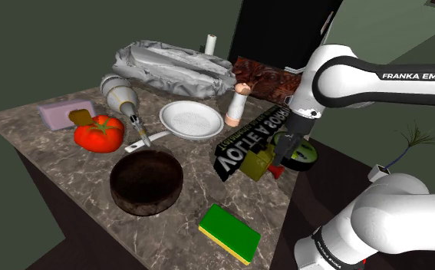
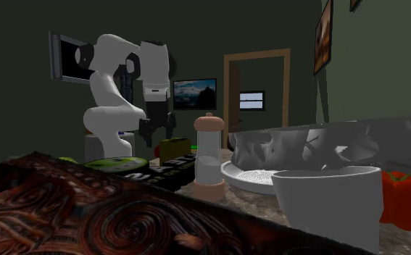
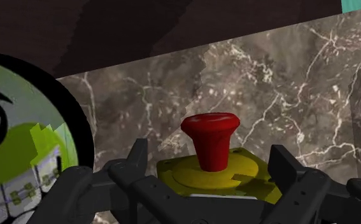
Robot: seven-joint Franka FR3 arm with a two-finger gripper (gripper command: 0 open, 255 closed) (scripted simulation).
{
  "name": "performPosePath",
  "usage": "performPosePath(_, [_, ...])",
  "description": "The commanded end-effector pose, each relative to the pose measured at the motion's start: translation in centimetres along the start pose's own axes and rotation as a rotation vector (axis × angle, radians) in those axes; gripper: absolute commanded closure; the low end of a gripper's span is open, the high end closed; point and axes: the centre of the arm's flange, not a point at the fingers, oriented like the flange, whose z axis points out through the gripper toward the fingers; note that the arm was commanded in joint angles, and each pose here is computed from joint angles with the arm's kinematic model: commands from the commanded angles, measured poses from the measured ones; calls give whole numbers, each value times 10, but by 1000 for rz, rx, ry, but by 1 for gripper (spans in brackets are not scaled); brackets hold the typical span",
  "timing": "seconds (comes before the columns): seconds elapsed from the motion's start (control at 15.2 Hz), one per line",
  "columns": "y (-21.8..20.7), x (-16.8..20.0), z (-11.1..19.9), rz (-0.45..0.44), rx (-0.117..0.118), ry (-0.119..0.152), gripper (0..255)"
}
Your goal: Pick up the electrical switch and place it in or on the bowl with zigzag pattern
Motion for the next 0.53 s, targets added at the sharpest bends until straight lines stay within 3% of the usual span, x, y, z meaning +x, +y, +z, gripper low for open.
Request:
performPosePath(0.0, [-1,1,10,4,0,0,0])
performPosePath(0.26, [-1,1,34,4,0,0,0])
performPosePath(0.46, [-1,1,34,4,0,0,0])
